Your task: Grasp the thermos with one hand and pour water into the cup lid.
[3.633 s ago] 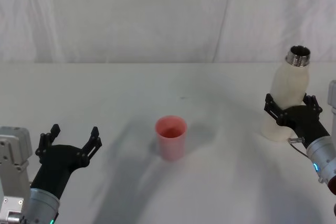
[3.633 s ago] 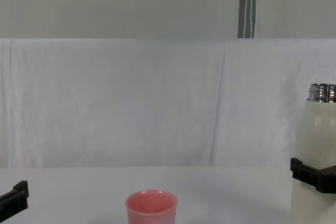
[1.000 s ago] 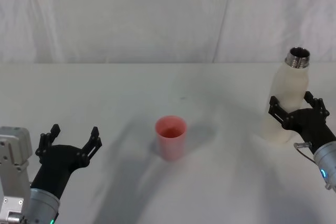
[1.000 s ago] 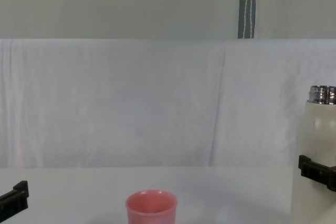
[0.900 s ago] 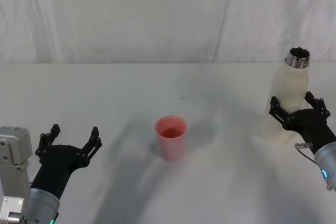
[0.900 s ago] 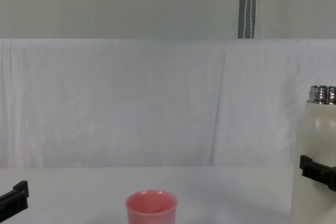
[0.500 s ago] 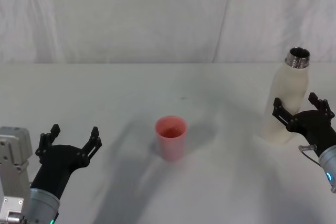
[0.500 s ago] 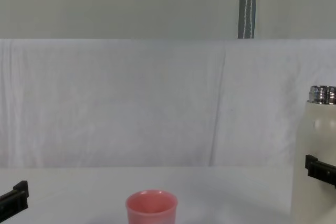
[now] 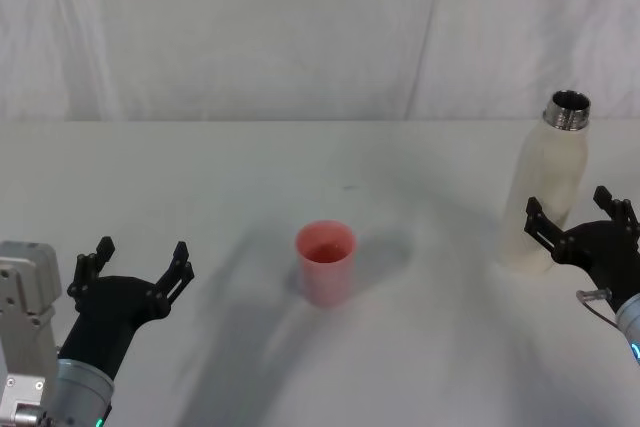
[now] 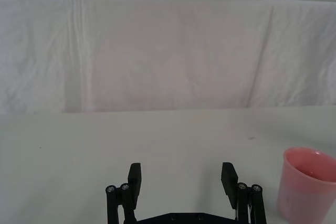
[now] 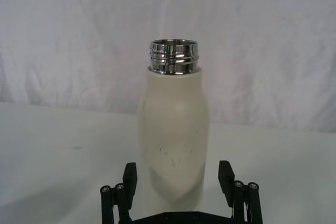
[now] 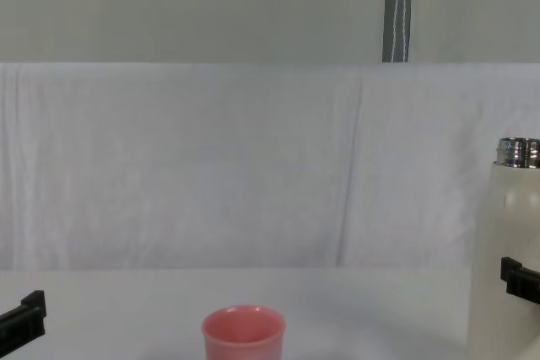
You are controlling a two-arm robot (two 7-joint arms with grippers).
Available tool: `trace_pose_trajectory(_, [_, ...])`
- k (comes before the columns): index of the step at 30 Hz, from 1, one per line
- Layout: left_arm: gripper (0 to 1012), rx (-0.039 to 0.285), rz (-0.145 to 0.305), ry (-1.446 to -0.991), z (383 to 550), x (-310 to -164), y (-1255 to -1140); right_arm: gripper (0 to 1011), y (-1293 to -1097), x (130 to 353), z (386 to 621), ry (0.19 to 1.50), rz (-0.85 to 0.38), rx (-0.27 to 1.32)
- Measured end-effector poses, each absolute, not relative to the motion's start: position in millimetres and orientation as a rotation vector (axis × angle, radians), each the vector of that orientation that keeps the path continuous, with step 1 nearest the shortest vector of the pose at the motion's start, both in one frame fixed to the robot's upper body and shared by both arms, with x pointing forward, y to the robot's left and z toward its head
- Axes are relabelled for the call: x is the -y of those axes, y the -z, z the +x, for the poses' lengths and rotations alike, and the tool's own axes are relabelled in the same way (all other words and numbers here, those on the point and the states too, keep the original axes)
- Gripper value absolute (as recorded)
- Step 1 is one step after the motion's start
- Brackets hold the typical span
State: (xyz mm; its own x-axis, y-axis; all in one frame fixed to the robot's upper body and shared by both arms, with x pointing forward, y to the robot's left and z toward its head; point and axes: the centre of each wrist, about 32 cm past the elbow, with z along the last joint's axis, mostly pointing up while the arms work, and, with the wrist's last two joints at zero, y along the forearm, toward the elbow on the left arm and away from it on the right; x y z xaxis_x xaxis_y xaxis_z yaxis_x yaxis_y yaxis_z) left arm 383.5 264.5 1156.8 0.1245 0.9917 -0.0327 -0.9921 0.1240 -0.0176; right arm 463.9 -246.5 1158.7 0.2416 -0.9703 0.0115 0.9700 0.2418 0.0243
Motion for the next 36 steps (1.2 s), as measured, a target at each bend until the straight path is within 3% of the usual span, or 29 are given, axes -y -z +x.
trace_pose_trajectory(36, [1001, -0.014, -0.038, -1.446, 383.5, -264.5, -1156.8, 1001, -1139.4, 232.9, 428.7, 1.215, 0.017, -0.021])
